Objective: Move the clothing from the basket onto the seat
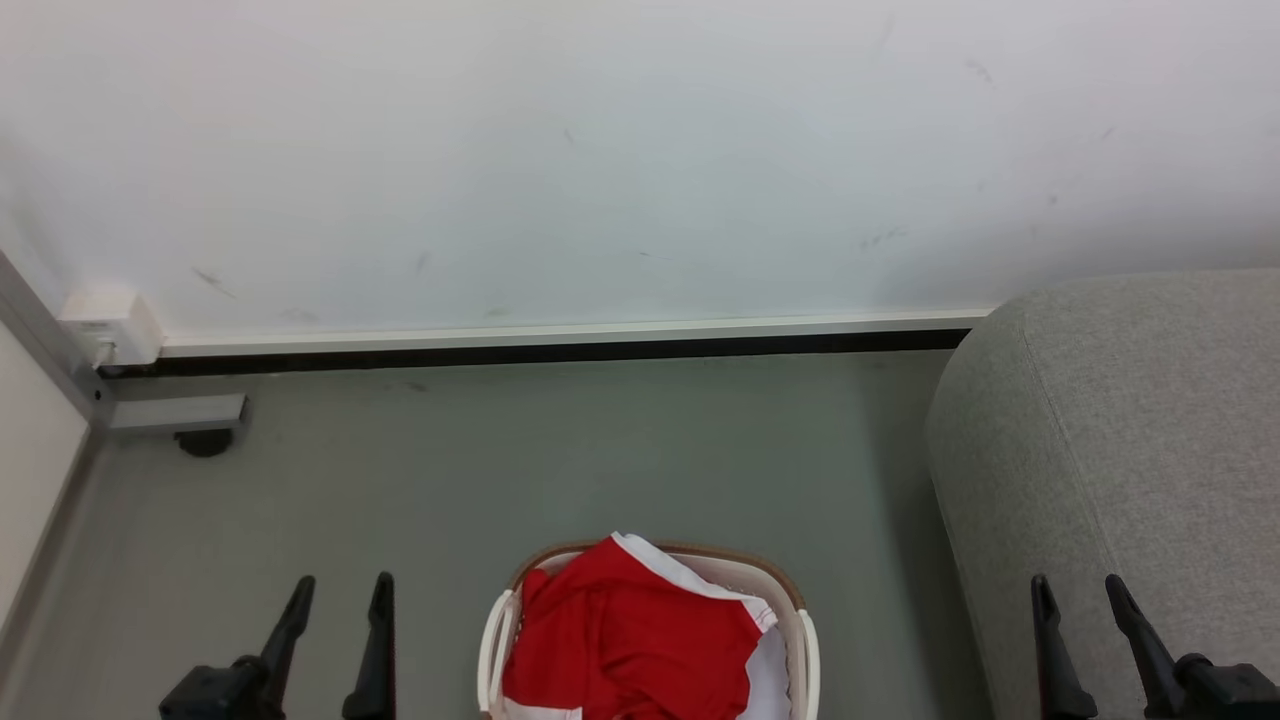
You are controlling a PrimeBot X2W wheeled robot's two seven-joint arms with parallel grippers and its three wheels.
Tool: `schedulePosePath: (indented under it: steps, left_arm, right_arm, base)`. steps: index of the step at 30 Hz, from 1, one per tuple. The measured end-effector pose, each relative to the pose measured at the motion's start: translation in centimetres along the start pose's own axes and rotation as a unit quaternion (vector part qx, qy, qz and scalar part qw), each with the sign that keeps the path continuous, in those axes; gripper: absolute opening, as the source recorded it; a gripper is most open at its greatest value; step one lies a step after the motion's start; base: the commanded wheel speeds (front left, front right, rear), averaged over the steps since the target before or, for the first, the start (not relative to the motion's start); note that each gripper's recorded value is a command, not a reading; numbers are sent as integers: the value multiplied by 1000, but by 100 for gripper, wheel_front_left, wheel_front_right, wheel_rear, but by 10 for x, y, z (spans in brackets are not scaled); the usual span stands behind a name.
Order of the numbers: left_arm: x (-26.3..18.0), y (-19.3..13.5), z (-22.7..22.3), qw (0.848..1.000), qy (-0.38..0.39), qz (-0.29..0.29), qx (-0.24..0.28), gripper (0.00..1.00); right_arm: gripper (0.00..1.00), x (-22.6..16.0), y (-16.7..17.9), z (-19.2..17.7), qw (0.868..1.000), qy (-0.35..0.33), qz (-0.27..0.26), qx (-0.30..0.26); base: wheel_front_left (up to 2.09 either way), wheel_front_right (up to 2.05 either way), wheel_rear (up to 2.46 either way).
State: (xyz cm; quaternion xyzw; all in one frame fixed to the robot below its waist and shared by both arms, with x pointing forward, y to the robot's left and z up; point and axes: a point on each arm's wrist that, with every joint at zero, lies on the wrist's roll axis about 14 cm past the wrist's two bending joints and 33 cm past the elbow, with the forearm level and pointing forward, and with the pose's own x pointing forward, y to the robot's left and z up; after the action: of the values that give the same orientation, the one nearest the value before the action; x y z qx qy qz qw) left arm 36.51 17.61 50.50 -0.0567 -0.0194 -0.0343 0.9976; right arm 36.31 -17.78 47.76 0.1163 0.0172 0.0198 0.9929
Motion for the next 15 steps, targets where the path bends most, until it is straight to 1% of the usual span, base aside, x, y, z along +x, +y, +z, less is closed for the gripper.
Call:
schedulePosePath:
  steps: [10, 15]
  left_arm:
    - [7, -9, -3, 999, 0, -26, 38, 100]
    - [27, -21, -2, 997, -7, -58, 58, 100]
  right_arm:
    - [100, -2, 3, -2, 1000, -1, 7, -23]
    - [100, 8, 5, 3, 999, -11, 12, -35]
  base:
    - [0, 0, 0]
    - [0, 0, 0]
